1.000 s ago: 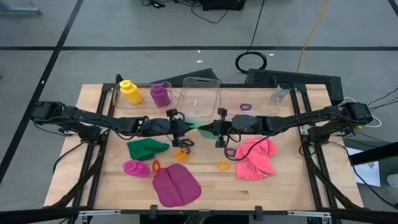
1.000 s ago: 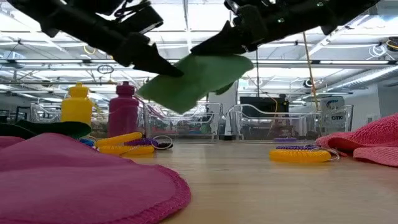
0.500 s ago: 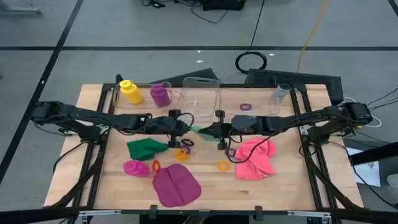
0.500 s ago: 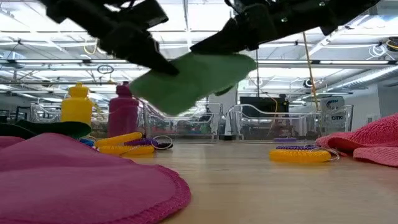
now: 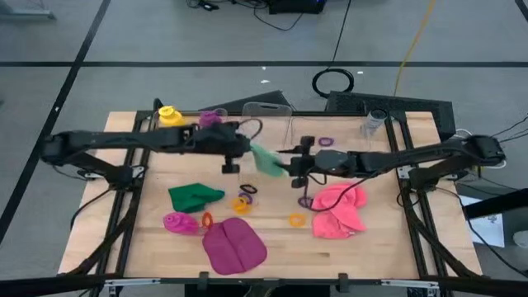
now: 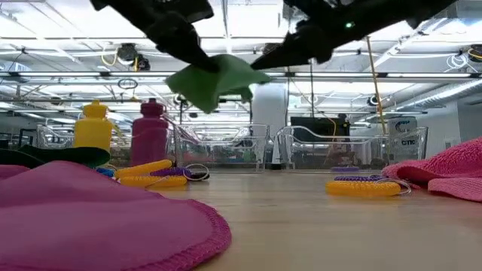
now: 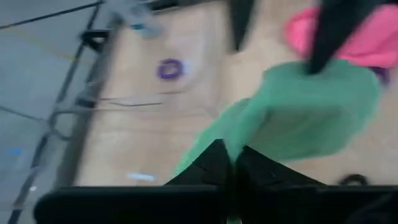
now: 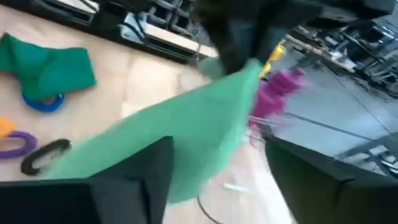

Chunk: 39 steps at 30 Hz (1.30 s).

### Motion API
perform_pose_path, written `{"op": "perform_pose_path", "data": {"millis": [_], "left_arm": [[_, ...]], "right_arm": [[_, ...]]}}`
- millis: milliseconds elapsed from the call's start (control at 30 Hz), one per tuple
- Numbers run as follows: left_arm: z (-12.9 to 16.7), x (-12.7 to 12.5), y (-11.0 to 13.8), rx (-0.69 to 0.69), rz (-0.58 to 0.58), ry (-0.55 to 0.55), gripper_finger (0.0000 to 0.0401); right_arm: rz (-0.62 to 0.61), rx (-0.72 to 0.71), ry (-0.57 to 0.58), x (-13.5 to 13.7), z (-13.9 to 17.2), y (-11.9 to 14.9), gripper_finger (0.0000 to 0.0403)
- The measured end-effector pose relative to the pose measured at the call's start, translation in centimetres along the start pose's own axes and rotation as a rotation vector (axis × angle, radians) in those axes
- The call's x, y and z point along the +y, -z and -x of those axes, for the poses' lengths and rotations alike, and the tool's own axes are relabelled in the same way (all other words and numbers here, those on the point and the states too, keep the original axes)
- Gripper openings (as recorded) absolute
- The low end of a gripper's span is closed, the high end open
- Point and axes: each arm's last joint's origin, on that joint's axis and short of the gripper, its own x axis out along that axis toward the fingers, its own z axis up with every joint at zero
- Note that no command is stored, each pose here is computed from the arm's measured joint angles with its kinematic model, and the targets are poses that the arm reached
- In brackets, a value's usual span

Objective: Pick & Place Sports Items
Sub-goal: Put the light green microfiber towel into the middle transparent bin

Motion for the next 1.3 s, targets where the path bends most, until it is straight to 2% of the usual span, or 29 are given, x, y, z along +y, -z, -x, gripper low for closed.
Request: {"op": "perform_pose_path", "data": {"millis": [167, 367, 567, 700, 867, 1067, 1167, 1300], "left_arm": [[0.5, 3.4, 0.1, -0.015, 0.081, -0.051, 0.0001], [0.0, 7.2, 0.8, -0.066, 0.297, -0.001, 0.0001], [-2.8, 10.5, 2.1, -0.063, 0.472, 0.002, 0.0001], [-5.5, 12.1, 3.7, -0.025, 0.571, 0.052, 0.0001], [-8.9, 13.1, 5.4, 0.035, 0.642, 0.145, 0.0000], [-11.4, 13.1, 6.7, 0.122, 0.670, 0.176, 0.0000], [-11.7, 13.0, 7.1, 0.165, 0.685, 0.138, 0.0000], [-11.7, 13.2, 7.5, 0.228, 0.703, 0.013, 0.0001]], "right_arm": [[-0.052, -0.008, 0.000, -1.2, 2.0, -0.7, 0.0218], [-0.088, -0.046, 0.015, -1.9, 3.6, -0.4, 0.0228], [-0.075, -0.121, 0.048, -1.6, 4.1, 0.7, 0.0225], [-0.044, -0.162, 0.072, -1.4, 4.1, 1.3, 0.0217], [-0.042, -0.168, 0.079, -1.4, 4.1, 1.3, 0.0205], [-0.043, -0.170, 0.082, -1.4, 4.1, 1.3, 0.0193], [-0.043, -0.170, 0.082, -1.4, 4.1, 1.3, 0.0188], [-0.043, -0.170, 0.082, -1.4, 4.1, 1.3, 0.0183]]}}
